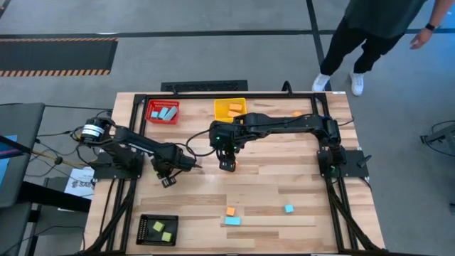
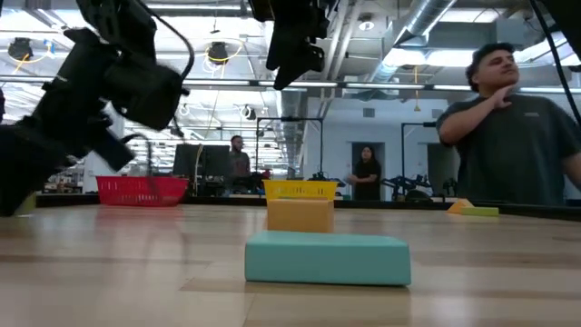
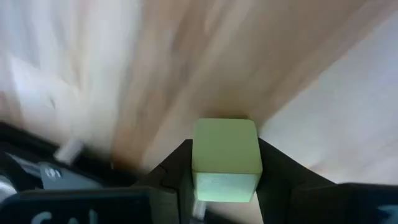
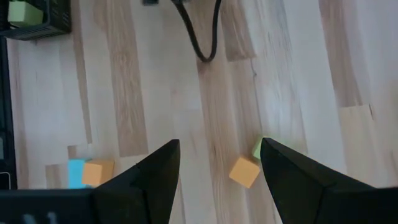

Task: Sort & place blocks by color
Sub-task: Put the wooden green block into the black bin

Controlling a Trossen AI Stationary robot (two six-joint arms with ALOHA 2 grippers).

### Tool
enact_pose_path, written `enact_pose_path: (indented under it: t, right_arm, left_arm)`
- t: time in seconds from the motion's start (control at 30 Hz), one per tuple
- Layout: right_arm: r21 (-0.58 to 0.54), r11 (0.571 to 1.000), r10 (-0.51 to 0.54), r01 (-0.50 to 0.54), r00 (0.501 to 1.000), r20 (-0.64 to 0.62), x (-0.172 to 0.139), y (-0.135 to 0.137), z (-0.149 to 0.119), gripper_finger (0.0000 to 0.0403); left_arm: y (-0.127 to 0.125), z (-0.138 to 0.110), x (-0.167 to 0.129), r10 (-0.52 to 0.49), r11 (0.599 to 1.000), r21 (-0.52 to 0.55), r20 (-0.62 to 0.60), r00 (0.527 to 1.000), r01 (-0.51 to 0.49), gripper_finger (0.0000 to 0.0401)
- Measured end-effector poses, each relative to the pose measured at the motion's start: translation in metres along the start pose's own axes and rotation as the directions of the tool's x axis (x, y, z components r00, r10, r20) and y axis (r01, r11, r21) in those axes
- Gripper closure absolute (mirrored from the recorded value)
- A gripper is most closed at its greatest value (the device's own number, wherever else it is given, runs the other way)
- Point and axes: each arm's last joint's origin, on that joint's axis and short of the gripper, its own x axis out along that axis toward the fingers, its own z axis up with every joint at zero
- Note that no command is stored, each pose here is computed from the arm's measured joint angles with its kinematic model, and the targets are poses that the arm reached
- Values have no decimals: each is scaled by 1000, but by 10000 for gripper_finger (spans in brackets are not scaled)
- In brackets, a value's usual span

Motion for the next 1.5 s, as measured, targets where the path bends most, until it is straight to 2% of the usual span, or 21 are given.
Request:
enact_pose_path:
  t: [0.13,0.27,0.33,0.4,0.53,0.67,0.73,0.87,1.0,1.2,1.5]
  right_arm:
    - [0,1000,-24,24,999,-34,-3,2,-5,159]
    - [-5,994,-108,108,993,-38,-14,5,-9,159]
    - [1,991,-132,132,990,-41,-19,7,-12,159]
    - [5,989,-145,145,989,-40,-22,9,-13,159]
    - [-4,988,-151,151,987,-50,-23,15,-16,159]
    - [1,988,-154,155,984,-86,-18,19,-22,159]
    - [-4,987,-161,162,979,-123,-10,19,-28,159]
    - [14,985,-169,174,973,-158,0,16,-34,159]
    - [17,984,-171,176,971,-167,5,15,-36,159]
    - [24,987,-154,157,983,-96,7,17,-30,159]
    - [40,986,-158,162,983,-88,6,7,-27,159]
  left_arm:
    - [-1,-11,-22,-30,1000,-5,112,993,31,302]
    - [-5,-35,-56,-150,988,-1,283,947,157,302]
    - [-12,-53,-71,-259,965,65,389,884,254,302]
    - [-20,-71,-84,-375,924,125,477,795,361,302]
    - [-39,-108,-96,-533,836,227,552,641,500,302]
    - [-67,-139,-88,-620,777,302,516,591,552,302]
    - [-83,-149,-79,-634,769,315,485,602,556,302]
    - [-114,-162,-56,-642,767,317,382,665,558,302]
    - [-133,-160,-36,-597,801,288,333,730,524,302]
    - [-151,-153,-28,-556,830,273,336,760,486,297]
    - [-156,-149,-29,-552,833,241,337,762,497,245]
